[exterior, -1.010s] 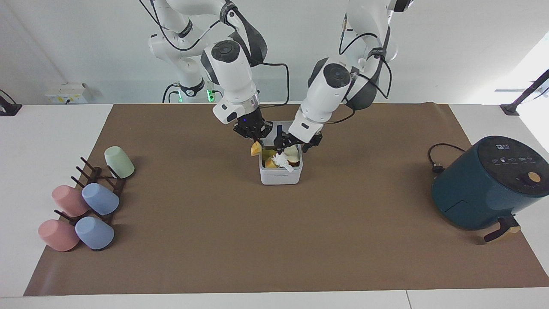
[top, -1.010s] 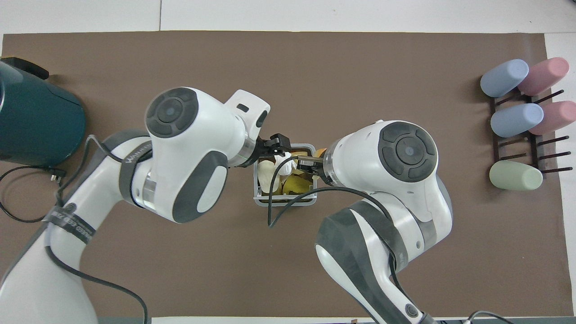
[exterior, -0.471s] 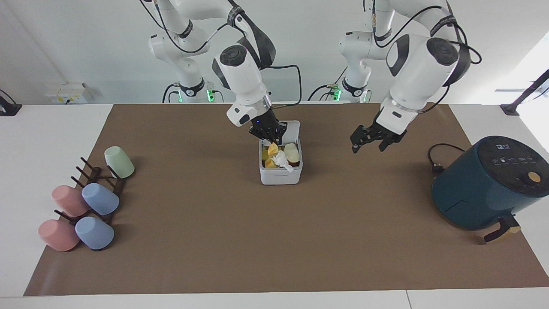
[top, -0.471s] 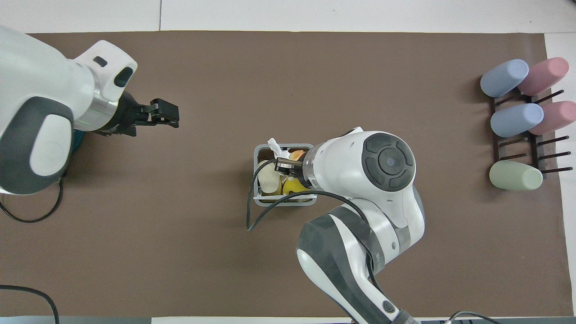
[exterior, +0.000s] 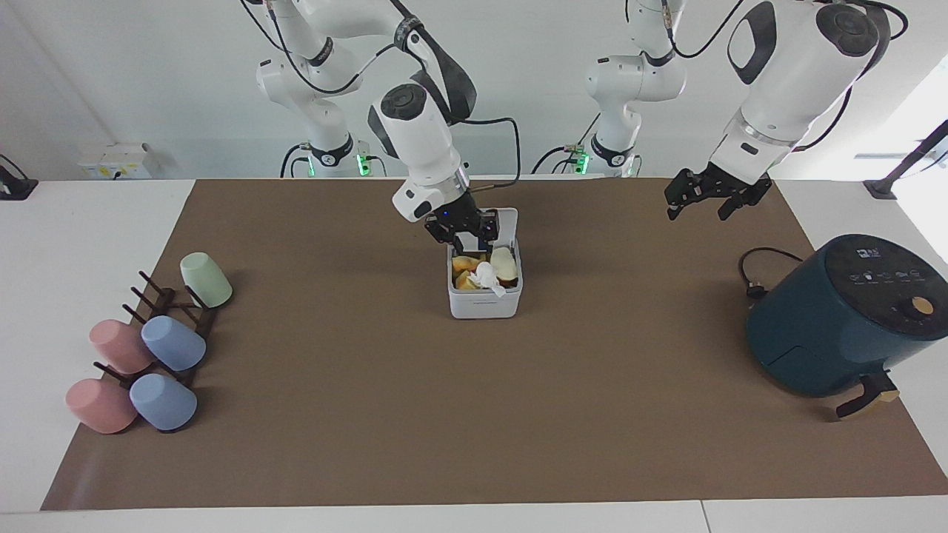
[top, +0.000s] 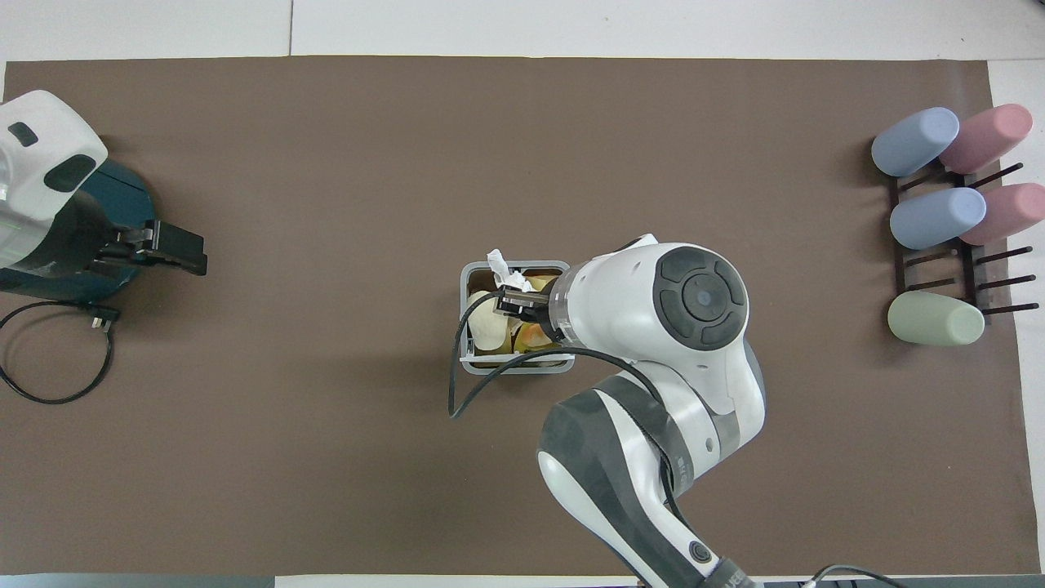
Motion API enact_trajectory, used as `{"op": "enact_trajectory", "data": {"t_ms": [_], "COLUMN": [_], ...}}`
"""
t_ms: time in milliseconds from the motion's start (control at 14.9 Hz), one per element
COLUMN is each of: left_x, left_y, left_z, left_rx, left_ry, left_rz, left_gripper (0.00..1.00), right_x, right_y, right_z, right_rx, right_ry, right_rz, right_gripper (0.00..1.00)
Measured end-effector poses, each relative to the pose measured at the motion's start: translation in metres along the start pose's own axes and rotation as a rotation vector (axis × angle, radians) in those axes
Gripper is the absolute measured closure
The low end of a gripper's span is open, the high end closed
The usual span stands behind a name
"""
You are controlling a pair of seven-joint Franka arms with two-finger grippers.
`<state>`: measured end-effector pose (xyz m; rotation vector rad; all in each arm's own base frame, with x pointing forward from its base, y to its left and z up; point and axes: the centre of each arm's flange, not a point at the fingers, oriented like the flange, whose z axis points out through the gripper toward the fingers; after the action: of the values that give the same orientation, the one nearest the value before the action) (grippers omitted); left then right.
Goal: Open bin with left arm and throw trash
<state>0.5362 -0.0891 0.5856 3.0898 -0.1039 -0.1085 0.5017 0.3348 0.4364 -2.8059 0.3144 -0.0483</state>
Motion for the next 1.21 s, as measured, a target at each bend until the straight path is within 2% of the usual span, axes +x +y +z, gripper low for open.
{"op": "enact_trajectory", "data": {"t_ms": [135, 202, 404, 538, 808, 942, 1212], "left_x": [-0.007, -0.007, -0.006, -0.006, -0.015, -0.014, -0.007], "left_y": [0.001, 0.001, -0.003, -0.005, -0.024, -0.029, -0.028], "left_z": [0.007, 0.009, 0.007, -0.004, -0.020, -0.016, -0.010], "left_rx": [0.003, 0.004, 0.047, 0.062, 0.065, 0.064, 0.062], "left_ry": [-0.014, -0.014, 0.002, 0.020, -0.006, -0.006, 0.033], "left_rz": [0.003, 0.003, 0.007, 0.005, -0.034, -0.043, -0.039], "left_gripper": [0.00, 0.00, 0.00, 0.00, 0.00, 0.00, 0.00], "right_x": [0.004, 0.007, 0.028, 0.048, 0.087, 0.090, 0.084], "right_y": [0.001, 0.002, 0.019, 0.042, 0.095, 0.102, 0.098], "right_z": [-0.004, -0.008, -0.026, -0.033, -0.049, -0.055, -0.059], "right_rx": [-0.001, -0.018, -0.136, -0.181, -0.209, -0.215, -0.224], "right_ry": [0.004, 0.007, 0.056, 0.066, 0.059, 0.056, 0.043], "right_rz": [0.002, -0.007, -0.066, -0.101, -0.160, -0.167, -0.175], "right_gripper": [0.06, 0.00, 0.00, 0.00, 0.00, 0.00, 0.00]}}
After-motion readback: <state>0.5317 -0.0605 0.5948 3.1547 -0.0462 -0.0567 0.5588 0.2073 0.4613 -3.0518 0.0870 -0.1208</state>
